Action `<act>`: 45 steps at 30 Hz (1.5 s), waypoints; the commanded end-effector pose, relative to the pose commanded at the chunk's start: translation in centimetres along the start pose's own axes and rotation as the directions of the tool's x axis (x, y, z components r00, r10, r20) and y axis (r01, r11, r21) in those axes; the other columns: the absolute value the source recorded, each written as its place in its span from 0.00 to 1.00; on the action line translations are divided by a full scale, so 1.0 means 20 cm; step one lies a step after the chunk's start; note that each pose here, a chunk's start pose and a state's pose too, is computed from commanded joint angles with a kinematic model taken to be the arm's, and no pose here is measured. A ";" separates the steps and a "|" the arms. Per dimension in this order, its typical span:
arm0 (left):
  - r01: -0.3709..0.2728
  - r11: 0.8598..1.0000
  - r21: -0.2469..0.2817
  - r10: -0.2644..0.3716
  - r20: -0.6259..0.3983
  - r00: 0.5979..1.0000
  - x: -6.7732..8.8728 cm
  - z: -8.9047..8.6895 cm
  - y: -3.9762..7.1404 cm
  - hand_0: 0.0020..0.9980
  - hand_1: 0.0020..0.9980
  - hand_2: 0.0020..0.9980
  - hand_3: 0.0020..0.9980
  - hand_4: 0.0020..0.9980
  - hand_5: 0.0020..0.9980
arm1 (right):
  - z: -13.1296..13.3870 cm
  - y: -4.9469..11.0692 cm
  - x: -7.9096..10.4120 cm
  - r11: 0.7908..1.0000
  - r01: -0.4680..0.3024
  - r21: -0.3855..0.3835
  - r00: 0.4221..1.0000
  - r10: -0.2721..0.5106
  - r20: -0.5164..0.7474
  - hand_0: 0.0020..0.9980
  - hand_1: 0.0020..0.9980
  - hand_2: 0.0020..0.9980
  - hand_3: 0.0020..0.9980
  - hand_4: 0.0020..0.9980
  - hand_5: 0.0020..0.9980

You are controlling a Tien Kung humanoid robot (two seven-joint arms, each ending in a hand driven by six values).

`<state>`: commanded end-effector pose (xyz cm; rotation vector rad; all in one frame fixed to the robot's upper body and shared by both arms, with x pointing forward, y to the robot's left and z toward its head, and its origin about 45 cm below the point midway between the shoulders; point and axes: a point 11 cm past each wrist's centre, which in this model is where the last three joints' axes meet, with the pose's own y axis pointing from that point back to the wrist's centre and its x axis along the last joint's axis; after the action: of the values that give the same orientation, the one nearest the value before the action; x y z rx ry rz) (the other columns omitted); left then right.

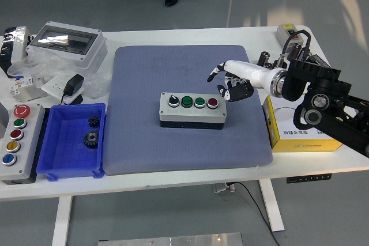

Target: Pick up the button,place it on the desk,press the button,press the button

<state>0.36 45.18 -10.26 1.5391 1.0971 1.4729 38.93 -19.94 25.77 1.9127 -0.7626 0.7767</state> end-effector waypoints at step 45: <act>0.003 1.000 -0.021 -0.003 -0.008 1.000 0.00 0.02 0.00 0.62 0.56 0.55 0.60 0.53 0.24 | 0.09 0.03 -0.05 1.000 0.019 0.014 0.994 -0.021 0.107 0.00 0.07 0.18 0.72 0.26 0.00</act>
<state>0.73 45.26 -10.24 1.5173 1.0848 1.4851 38.30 -21.60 24.68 1.9836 -0.8038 0.6730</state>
